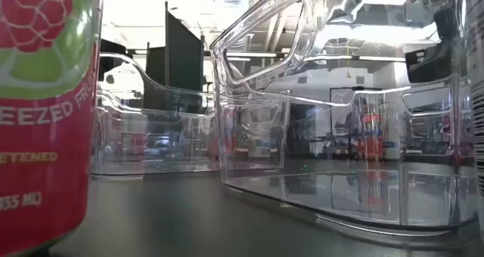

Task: Sort soda cans
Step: Put the top middle white soda can in the center transparent bin

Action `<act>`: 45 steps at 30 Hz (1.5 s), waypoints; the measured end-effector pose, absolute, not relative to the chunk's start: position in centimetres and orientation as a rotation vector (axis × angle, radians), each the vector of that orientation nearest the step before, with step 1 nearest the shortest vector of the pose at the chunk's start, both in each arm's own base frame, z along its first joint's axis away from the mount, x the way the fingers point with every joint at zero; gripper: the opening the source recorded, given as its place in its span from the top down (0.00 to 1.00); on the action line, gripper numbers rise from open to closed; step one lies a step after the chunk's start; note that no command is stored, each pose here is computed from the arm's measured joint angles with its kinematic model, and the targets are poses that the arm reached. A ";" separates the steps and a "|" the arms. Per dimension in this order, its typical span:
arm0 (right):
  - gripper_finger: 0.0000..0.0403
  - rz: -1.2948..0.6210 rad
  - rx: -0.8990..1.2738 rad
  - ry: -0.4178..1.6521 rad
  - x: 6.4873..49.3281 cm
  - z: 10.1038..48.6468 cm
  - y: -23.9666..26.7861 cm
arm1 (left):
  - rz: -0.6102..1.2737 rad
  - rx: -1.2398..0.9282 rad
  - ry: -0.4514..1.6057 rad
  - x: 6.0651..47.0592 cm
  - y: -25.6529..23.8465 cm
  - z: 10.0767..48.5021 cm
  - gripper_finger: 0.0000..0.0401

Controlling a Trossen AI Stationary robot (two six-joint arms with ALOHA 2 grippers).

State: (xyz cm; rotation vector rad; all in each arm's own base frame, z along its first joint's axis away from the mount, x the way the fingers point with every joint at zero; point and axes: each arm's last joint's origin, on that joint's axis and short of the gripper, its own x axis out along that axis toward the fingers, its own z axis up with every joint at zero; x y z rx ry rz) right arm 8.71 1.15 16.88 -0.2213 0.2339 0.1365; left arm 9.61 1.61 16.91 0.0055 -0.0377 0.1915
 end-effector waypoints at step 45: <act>0.93 0.102 -0.691 0.150 8.9 17.6 0.8 | 0.191 0.005 -0.037 9.6 1.6 16.9 0.58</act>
